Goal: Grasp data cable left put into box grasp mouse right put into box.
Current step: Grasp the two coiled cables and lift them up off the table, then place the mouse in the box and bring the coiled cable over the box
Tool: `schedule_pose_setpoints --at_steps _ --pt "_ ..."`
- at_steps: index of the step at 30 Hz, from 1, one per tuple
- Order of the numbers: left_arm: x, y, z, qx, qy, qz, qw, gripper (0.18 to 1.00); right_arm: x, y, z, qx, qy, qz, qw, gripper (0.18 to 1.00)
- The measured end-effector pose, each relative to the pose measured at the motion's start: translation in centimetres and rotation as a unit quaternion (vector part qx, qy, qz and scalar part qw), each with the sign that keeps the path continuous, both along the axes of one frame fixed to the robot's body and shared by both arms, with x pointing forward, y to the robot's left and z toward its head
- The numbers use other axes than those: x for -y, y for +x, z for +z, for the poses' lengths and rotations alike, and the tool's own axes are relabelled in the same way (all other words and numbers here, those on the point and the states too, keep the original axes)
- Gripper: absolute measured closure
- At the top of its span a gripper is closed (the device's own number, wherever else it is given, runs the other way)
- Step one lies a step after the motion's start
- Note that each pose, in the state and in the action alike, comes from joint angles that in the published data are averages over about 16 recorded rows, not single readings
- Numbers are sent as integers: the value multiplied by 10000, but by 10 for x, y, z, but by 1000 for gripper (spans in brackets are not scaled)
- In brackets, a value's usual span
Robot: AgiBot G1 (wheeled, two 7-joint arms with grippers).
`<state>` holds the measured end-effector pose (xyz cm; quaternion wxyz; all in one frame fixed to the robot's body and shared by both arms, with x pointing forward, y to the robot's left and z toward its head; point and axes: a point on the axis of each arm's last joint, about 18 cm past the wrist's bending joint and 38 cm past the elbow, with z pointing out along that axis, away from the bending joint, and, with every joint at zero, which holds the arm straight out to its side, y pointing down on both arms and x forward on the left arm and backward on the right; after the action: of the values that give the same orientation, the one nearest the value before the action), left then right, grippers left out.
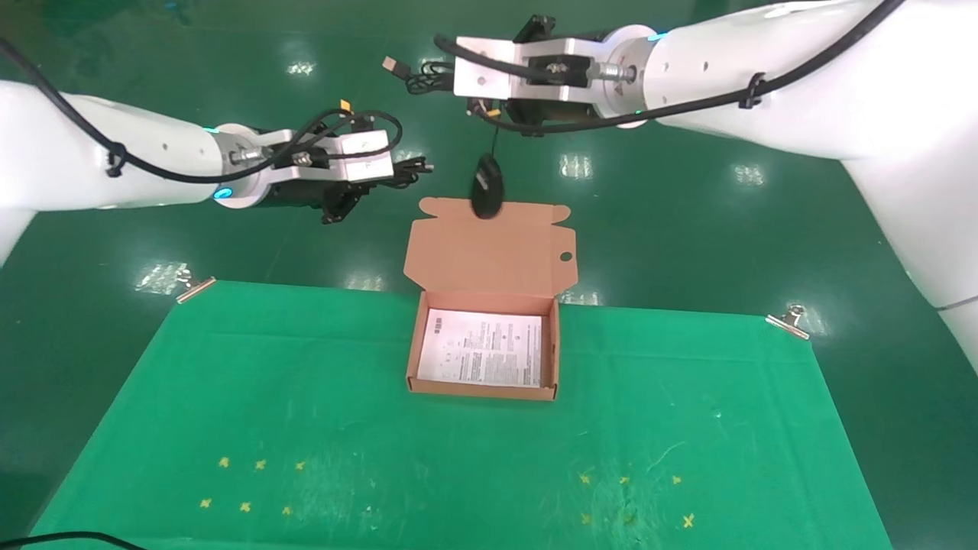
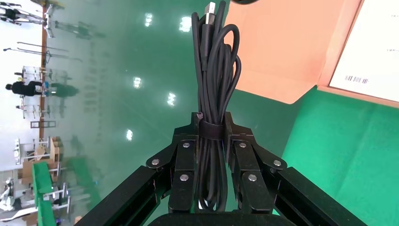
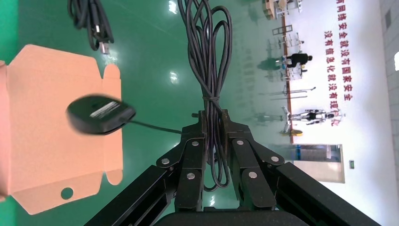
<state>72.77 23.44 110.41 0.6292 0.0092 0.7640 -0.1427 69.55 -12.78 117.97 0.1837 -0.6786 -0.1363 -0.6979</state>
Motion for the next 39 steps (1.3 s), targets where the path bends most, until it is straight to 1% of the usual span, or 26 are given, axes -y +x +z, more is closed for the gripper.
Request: schedule_pose_setpoints --at_steps 5,10,22,28,39 --pt "-7 1 1 30 24 107 9999 907 -6 1 -3 -40 -27 51 10000 949" --pt "-19 2 -4 4 82 267 9996 908 -10 6 -15 -172 -85 73 9998 949" --pt "-44 5 -13 -95 236 743 9969 908 -17 21 -59 -653 -164 148 9976 949" --pt "-48 4 -14 -106 242 855 9960 908 -23 27 -81 -861 -183 202 9959 949" --pt "-48 3 -15 -100 236 878 9958 909 -33 33 -114 -1149 -202 307 9927 949"
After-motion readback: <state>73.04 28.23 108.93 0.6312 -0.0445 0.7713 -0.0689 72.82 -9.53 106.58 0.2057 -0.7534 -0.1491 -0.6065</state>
